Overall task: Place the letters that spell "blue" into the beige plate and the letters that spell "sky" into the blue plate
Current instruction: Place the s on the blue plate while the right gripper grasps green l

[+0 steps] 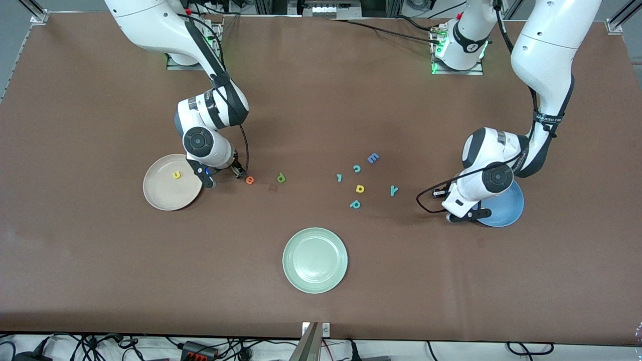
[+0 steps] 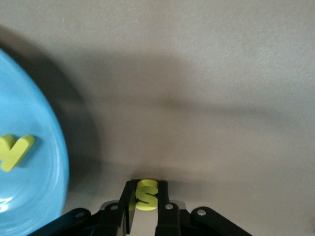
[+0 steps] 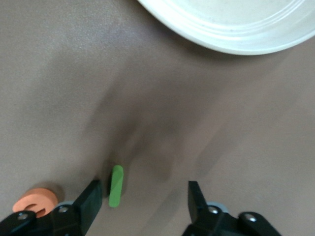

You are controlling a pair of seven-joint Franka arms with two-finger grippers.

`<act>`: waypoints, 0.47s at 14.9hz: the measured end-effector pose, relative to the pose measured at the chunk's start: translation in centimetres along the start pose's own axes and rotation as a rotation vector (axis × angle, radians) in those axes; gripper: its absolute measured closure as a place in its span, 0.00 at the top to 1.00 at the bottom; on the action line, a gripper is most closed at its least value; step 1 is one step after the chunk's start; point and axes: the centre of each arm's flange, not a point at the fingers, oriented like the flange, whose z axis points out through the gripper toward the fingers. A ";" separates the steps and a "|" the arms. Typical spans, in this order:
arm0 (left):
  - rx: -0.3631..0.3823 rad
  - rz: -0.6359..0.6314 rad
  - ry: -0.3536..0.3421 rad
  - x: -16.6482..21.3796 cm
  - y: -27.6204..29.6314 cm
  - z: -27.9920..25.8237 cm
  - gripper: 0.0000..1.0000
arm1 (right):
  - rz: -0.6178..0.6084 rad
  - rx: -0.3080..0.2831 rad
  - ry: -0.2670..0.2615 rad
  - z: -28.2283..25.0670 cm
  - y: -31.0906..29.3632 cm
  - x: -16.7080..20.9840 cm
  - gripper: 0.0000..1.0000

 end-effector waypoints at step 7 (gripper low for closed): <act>0.028 0.124 -0.069 2.1 -5.2 -5.3 0.22 | -0.005 0.022 0.007 -0.1 -0.3 0.1 0.33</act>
